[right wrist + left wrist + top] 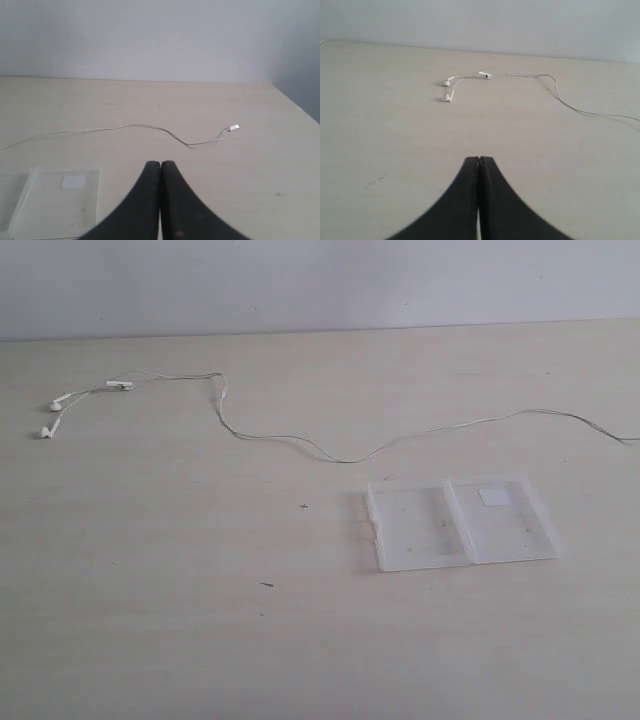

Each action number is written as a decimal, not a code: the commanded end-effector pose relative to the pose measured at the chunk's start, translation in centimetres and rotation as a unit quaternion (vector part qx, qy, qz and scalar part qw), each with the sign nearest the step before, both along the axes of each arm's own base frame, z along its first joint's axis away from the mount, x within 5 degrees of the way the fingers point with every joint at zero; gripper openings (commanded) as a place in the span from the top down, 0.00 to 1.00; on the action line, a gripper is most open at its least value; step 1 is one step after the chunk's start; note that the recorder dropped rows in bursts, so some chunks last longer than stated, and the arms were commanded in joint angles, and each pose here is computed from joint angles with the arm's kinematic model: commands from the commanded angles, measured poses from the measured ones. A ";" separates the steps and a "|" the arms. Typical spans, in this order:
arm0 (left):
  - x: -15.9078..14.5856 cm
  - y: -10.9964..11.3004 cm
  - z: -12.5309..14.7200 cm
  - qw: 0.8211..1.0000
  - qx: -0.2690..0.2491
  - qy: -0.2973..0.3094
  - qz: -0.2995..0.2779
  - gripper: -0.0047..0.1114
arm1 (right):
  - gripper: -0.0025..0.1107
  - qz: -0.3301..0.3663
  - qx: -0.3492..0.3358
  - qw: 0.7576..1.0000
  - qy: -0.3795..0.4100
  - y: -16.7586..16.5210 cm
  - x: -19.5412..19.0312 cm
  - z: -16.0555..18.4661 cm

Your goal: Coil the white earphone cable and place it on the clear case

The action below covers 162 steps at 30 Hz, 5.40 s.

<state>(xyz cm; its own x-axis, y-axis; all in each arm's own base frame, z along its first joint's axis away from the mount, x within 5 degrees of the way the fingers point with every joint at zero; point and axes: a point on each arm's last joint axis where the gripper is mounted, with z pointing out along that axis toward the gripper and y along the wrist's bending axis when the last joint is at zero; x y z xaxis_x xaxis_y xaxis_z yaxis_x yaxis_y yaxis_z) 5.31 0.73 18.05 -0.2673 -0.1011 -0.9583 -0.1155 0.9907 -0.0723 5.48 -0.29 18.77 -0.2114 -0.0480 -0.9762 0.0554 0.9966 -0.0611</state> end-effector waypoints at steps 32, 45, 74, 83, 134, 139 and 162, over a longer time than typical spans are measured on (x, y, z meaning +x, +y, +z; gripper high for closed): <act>-1.3 -1.0 24.6 0.823 -0.121 -0.547 -0.097 0.96 | 0.98 -0.003 0.000 1.000 -0.004 0.0 0.0 -0.1; 31.2 -3.7 12.4 0.992 0.044 0.083 -0.086 0.96 | 0.98 0.005 0.000 1.000 -0.004 0.1 0.0 -0.1; 40.1 -24.2 -3.8 0.614 0.421 0.305 -0.594 0.56 | 0.98 0.005 0.000 1.000 -0.004 0.1 0.0 -0.1; 40.8 -24.0 -5.2 0.627 0.424 0.294 -0.584 0.57 | 0.98 0.005 0.000 1.000 -0.004 0.1 0.0 -0.1; 36.9 -21.1 14.6 0.796 0.338 0.217 -0.454 0.96 | 0.98 0.005 0.000 1.000 -0.004 0.1 0.0 -0.1; 34.7 -20.1 19.5 0.826 0.319 0.174 -0.431 0.96 | 0.98 0.005 0.000 1.000 -0.004 0.1 0.0 -0.1; 26.1 -16.1 30.2 0.864 0.287 0.097 -0.402 0.96 | 0.98 0.005 0.000 1.000 -0.004 0.1 0.0 -0.1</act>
